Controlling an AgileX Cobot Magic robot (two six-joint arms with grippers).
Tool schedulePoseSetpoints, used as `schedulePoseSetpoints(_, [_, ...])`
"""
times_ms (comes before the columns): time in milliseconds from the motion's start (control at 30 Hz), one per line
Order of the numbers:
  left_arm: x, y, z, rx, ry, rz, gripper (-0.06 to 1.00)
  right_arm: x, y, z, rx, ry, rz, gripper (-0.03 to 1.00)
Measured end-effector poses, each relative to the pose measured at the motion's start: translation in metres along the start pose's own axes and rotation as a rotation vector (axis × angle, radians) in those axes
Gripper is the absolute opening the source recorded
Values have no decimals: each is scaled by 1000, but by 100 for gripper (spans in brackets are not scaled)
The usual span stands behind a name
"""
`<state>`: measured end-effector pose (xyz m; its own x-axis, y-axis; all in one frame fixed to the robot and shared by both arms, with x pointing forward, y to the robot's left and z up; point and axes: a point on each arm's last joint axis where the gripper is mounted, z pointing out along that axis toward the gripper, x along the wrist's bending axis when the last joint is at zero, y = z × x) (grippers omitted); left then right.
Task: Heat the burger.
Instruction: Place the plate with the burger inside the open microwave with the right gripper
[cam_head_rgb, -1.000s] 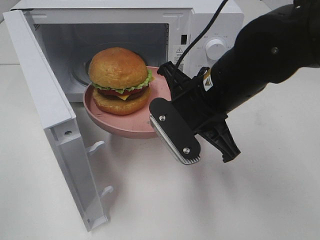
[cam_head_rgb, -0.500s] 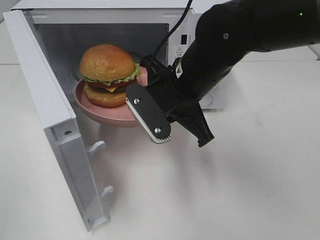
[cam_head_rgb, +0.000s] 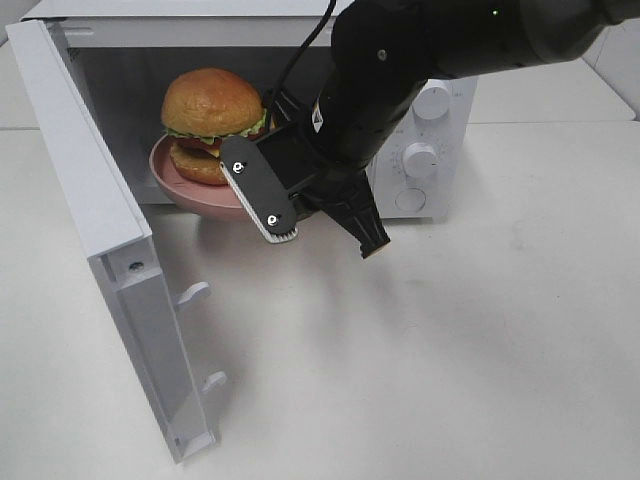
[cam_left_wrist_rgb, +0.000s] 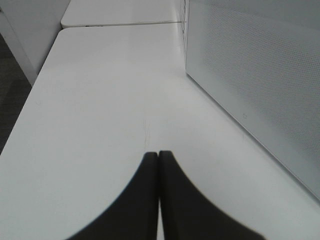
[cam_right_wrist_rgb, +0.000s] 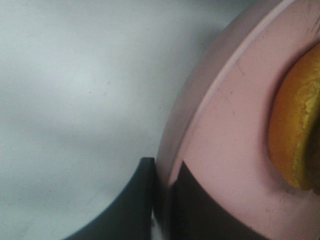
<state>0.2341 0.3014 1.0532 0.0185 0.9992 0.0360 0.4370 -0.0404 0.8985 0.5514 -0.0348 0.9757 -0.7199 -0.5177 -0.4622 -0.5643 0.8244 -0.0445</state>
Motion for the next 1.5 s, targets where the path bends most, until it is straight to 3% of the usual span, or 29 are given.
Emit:
schedulePoseSetpoints(1033, [0, 0, 0, 0, 0, 0, 0, -49, 3, 56, 70, -2, 29, 6])
schedulePoseSetpoints(1500, [0, 0, 0, 0, 0, 0, 0, -79, -5, 76, 99, -83, 140, 6])
